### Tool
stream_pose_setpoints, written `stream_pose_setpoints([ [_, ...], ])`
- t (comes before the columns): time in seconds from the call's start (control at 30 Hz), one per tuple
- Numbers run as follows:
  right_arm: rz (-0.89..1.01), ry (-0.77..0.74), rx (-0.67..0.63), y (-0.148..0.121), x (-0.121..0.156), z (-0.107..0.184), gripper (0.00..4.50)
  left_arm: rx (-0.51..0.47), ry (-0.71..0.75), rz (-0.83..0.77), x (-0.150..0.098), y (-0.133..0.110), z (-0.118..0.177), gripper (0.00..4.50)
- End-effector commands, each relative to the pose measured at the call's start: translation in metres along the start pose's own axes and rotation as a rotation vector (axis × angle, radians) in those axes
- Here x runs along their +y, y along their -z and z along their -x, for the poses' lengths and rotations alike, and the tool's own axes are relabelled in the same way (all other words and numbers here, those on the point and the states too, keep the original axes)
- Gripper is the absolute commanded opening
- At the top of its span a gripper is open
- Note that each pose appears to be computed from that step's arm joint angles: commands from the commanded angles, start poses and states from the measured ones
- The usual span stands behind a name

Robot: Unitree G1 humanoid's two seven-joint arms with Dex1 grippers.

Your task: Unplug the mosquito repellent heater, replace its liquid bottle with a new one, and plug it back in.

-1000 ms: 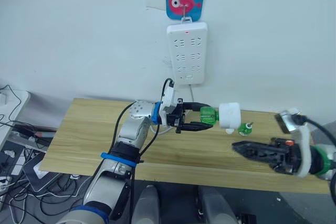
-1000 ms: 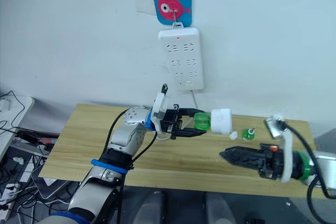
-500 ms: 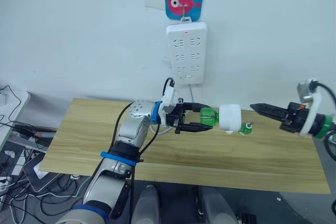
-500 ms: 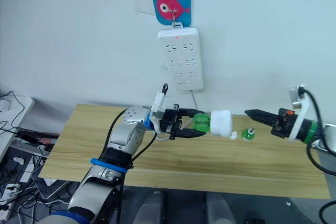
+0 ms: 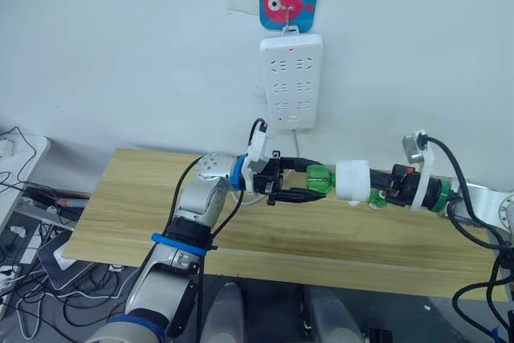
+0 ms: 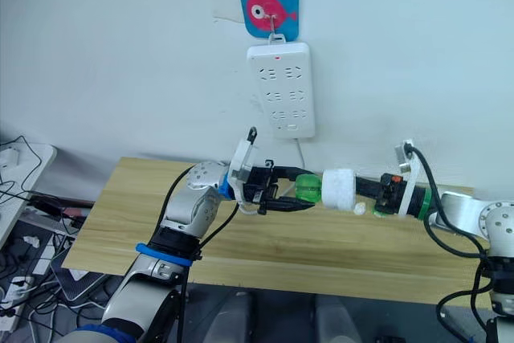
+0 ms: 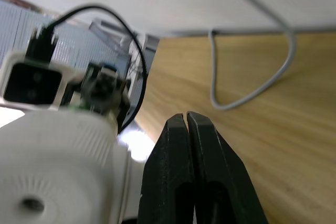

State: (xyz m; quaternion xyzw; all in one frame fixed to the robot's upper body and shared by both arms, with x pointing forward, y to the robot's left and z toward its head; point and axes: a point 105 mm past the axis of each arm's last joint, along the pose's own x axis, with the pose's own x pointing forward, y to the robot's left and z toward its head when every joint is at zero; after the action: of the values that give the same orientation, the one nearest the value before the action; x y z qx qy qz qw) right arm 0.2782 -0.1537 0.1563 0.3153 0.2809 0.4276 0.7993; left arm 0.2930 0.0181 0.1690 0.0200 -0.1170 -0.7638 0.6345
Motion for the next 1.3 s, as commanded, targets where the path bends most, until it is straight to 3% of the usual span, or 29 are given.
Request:
stream_pose_setpoints([
  [0.03, 0.016, -0.070, 0.024, 0.010, 0.021, 0.001, 0.07, -0.031, 0.004, -0.044, 0.001, -0.011, -0.004, 2.28],
  [0.3, -0.005, -0.150, 0.038, 0.031, 0.055, 0.001, 0.07, -0.018, -0.010, -0.058, 0.004, -0.008, -0.004, 2.28],
  [0.6, 0.064, -0.198, 0.023, 0.038, 0.075, 0.005, 0.07, -0.002, -0.005, -0.073, 0.005, -0.003, -0.004, 2.28],
  [0.97, 0.216, -0.281, 0.013, 0.016, 0.102, 0.003, 0.07, 0.016, 0.018, -0.078, 0.004, 0.002, -0.004, 2.28],
  [1.3, 0.269, -0.206, 0.034, -0.020, 0.098, -0.005, 0.07, 0.015, 0.045, -0.065, -0.002, 0.003, -0.004, 2.28],
])
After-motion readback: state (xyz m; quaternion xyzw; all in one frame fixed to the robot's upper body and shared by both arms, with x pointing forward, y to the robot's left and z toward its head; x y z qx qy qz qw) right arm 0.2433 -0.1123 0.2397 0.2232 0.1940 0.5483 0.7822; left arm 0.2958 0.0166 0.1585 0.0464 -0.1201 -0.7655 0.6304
